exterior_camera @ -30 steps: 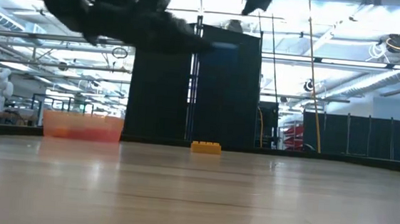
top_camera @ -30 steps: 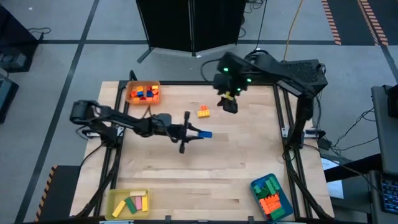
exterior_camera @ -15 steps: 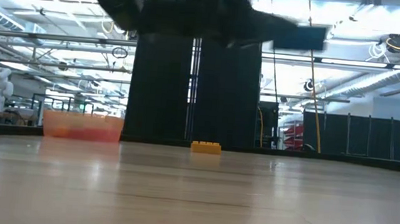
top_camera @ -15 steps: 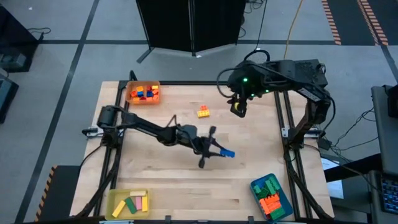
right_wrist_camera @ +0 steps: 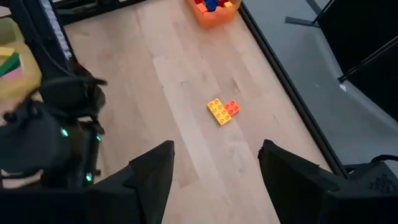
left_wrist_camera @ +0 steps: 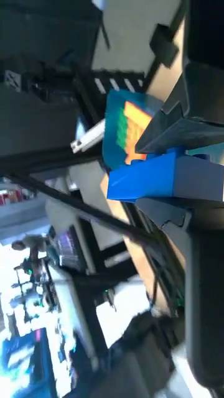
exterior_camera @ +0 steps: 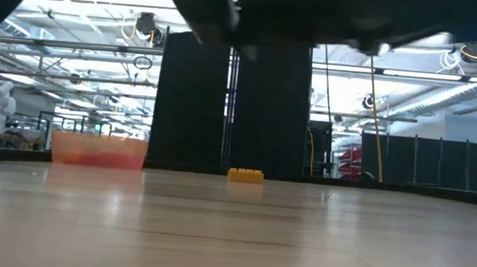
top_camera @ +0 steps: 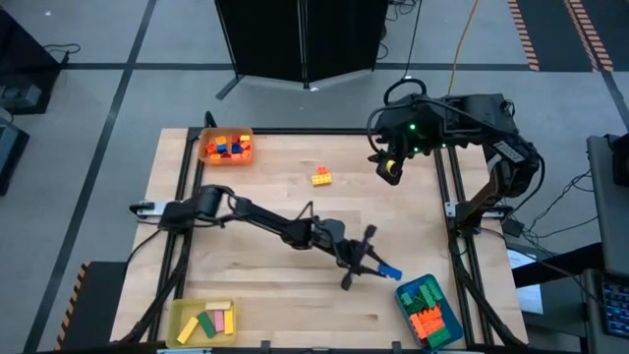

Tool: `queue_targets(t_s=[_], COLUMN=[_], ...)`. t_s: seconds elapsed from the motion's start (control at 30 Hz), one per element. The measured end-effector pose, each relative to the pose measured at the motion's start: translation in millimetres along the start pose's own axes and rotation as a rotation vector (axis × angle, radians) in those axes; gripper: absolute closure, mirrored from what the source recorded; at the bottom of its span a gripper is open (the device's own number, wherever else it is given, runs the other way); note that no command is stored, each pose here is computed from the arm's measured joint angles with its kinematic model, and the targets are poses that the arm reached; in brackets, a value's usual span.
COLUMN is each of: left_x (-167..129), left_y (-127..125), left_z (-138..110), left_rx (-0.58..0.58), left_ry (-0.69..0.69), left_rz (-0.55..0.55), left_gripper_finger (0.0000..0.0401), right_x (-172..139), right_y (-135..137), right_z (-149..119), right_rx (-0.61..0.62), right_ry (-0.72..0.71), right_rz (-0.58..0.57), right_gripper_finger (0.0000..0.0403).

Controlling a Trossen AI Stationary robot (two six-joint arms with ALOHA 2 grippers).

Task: Sort blocks by size
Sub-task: Put the blue 8 stud game piece into the blue bin

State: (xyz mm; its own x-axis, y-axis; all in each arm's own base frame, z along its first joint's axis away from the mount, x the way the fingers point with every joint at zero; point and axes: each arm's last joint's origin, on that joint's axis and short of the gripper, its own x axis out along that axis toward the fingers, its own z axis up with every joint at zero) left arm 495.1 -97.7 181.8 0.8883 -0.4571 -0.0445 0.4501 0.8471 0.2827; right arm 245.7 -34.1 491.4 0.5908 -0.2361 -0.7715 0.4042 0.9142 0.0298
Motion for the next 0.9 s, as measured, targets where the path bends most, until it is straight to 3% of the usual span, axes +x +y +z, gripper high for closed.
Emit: queue_targets(t_s=[0.23,0.53,0.7,0.9], left_x=[35,39,30,22], left_y=[6,13,32,50], left_z=[0,-9,-20,-29], left_rx=[-0.051,-0.086,-0.095,-0.094], left_ry=[-0.065,0.074,0.094,0.105], left_rz=[-0.065,-0.090,-0.065,-0.106], left_gripper_finger=[0.0315,0.0315,0.0315,0.0315], right_x=[-1,9,24,19], right_y=[8,19,20,8], right_z=[-2,-9,-48,-111], right_rx=[0.004,-0.005,-0.033,0.131], right_ry=[-0.002,0.033,0.155,0.136], right_rz=[0.008,-0.034,-0.107,-0.188], right_gripper_finger=[0.0177,0.0177,0.0177,0.0177])
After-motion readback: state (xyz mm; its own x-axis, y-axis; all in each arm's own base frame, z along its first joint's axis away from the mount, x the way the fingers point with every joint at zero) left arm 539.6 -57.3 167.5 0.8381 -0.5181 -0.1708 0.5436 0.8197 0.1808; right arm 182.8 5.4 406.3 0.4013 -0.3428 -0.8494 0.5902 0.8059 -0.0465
